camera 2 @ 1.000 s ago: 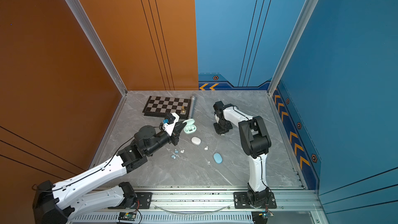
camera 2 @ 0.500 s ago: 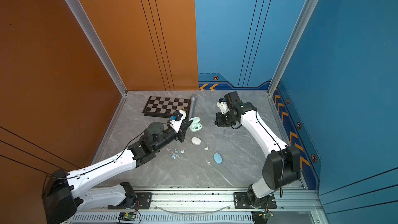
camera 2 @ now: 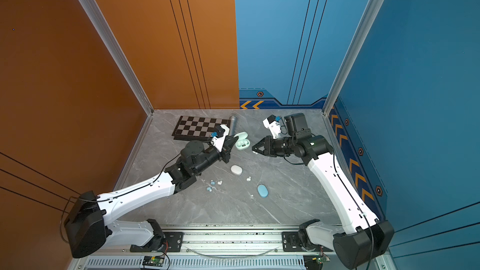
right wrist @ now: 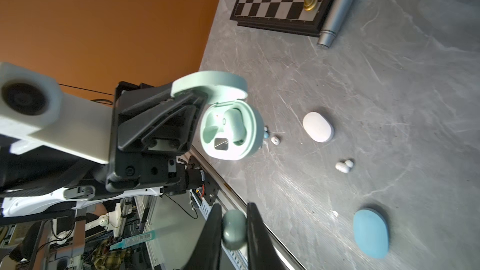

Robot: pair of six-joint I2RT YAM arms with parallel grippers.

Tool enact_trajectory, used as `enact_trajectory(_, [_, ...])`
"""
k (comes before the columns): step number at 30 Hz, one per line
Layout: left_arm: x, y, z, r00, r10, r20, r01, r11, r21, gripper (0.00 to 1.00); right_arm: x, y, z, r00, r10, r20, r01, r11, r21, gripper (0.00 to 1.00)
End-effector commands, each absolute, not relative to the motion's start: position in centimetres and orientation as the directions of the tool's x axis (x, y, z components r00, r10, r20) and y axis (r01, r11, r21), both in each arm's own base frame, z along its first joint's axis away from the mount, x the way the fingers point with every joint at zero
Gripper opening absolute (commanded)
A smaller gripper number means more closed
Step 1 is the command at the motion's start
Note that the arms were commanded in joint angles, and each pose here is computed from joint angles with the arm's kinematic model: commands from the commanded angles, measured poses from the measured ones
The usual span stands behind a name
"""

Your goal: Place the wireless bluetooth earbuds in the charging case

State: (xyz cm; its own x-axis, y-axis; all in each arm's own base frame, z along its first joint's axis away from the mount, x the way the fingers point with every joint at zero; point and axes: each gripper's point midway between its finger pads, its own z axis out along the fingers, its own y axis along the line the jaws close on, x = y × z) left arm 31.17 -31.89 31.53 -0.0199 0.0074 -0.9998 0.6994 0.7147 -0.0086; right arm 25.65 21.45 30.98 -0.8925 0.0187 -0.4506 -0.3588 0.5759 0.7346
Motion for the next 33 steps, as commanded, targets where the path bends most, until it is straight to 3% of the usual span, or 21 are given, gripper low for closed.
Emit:
enact_trajectory(1, [31.1, -32.5, 33.5, 0.012, -0.036, -0.999, 0.718, 0.696, -0.016, 0.0, 25.5, 22.9, 33.5, -0.886, 0.041, -0.463, -0.384, 0.495, 0.779, 0.19])
enact_trajectory(13, [30.4, -32.8, 34.1, 0.03, -0.037, -0.999, 0.726, 0.688, -0.004, 0.0, 27.8, 25.4, 35.7, -0.861, 0.083, -0.503, -0.417, 0.451, 0.789, 0.19])
enact_trajectory(33, [30.0, -32.6, 34.9, 0.046, -0.049, -0.998, 0.726, 0.688, 0.0, 0.0, 29.8, 26.5, 31.8, -0.88, 0.07, -0.47, -0.375, 0.503, 0.779, 0.21])
